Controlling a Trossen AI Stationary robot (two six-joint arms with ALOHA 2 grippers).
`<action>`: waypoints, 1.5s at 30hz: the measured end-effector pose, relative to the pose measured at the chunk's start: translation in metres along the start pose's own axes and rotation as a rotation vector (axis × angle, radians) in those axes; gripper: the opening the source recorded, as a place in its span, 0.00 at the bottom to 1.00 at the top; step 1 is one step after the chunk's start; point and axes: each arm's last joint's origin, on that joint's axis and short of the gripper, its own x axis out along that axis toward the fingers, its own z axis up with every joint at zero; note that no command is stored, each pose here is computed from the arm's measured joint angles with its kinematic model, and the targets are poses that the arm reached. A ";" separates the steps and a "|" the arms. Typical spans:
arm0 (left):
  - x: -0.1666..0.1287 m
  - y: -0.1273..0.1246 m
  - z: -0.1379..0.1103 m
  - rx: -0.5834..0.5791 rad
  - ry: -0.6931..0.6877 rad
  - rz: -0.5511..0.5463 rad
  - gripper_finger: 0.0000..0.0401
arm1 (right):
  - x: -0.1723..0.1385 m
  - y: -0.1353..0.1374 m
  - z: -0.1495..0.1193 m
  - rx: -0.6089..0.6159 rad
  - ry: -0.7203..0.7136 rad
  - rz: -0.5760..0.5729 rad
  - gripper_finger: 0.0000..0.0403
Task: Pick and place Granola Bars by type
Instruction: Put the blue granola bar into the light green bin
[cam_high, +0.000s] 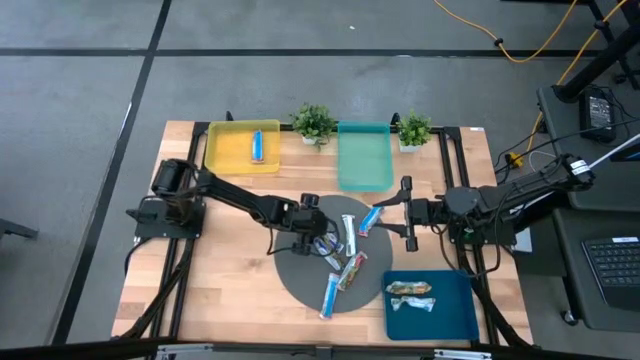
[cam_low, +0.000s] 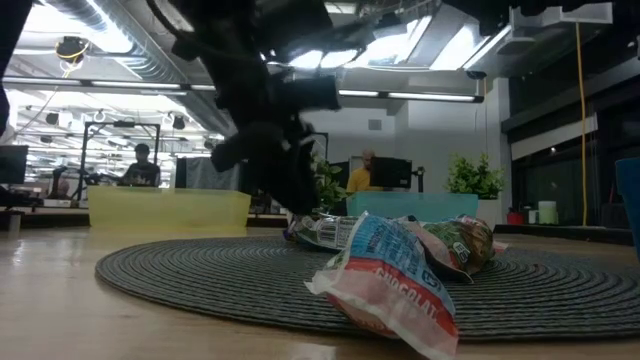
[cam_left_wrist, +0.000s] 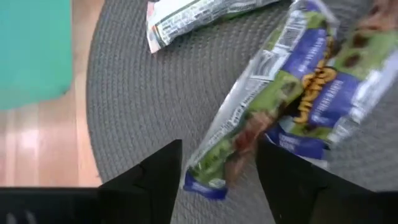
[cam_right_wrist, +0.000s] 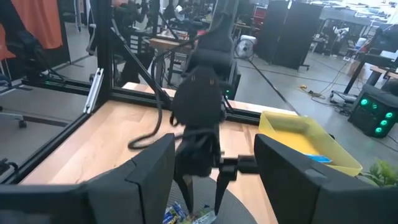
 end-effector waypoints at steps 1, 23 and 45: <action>0.003 0.000 -0.001 -0.004 0.003 0.000 0.50 | 0.000 0.000 0.000 0.000 0.000 0.000 0.55; 0.025 -0.004 -0.005 -0.038 0.012 -0.038 0.28 | 0.000 0.000 0.000 0.001 0.001 0.000 0.55; -0.057 0.007 0.030 0.093 -0.156 0.154 0.10 | 0.000 0.000 0.001 -0.099 -0.010 -0.003 0.55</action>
